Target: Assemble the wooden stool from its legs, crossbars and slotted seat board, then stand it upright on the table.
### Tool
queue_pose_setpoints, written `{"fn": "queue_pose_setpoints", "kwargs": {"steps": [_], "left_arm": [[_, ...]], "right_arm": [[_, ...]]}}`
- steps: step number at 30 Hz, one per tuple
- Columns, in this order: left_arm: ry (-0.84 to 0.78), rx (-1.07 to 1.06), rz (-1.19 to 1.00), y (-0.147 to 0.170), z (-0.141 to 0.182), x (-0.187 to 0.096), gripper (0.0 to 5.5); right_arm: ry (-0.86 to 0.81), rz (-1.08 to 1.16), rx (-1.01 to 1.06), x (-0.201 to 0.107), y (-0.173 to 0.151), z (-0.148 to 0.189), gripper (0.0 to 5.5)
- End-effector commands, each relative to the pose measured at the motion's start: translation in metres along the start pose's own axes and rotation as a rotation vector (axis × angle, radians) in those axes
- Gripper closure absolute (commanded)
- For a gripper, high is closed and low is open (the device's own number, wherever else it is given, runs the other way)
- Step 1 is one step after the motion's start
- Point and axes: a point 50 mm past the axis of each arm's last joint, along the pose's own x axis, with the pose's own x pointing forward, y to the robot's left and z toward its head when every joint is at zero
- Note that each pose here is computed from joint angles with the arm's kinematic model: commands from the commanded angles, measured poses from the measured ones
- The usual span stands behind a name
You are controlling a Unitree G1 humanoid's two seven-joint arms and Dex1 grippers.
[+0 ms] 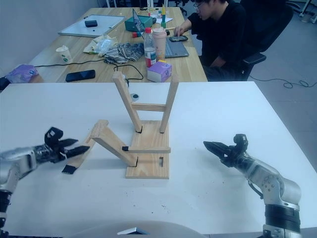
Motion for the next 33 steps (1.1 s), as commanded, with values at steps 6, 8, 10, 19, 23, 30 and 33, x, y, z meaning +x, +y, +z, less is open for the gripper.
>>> {"fn": "queue_pose_setpoints", "kwargs": {"steps": [6, 8, 10, 19, 23, 30, 33], "left_arm": [[0.115, 0.100, 0.052, -0.005, -0.037, 0.008, 2.27], [0.131, 0.137, 0.048, -0.009, -0.040, 0.009, 2.54], [0.138, 0.146, 0.054, -0.009, -0.041, 0.009, 2.84], [-0.292, 0.141, 0.156, 0.013, 0.058, 0.001, 3.49], [-0.991, 0.114, -0.041, -0.019, 0.202, -0.059, 3.49], [-1.013, 0.054, -1.037, -0.160, 0.232, -0.075, 3.49], [-0.880, -0.015, -1.158, -0.178, 0.208, -0.058, 3.49]], "right_arm": [[-0.006, -0.002, -0.032, 0.004, 0.000, 0.013, 2.05], [-0.010, -0.006, -0.036, 0.003, 0.000, 0.014, 2.05], [-0.013, -0.008, -0.041, 0.004, -0.001, 0.017, 2.05], [-0.469, -0.174, -0.123, -0.002, -0.005, 0.102, 2.05], [-0.726, 0.274, -0.157, -0.008, 0.079, 0.166, 2.05], [-0.529, 0.823, -0.207, 0.026, 0.202, 0.147, 2.05], [-0.470, 0.981, -0.140, 0.029, 0.226, 0.139, 2.05]]}}
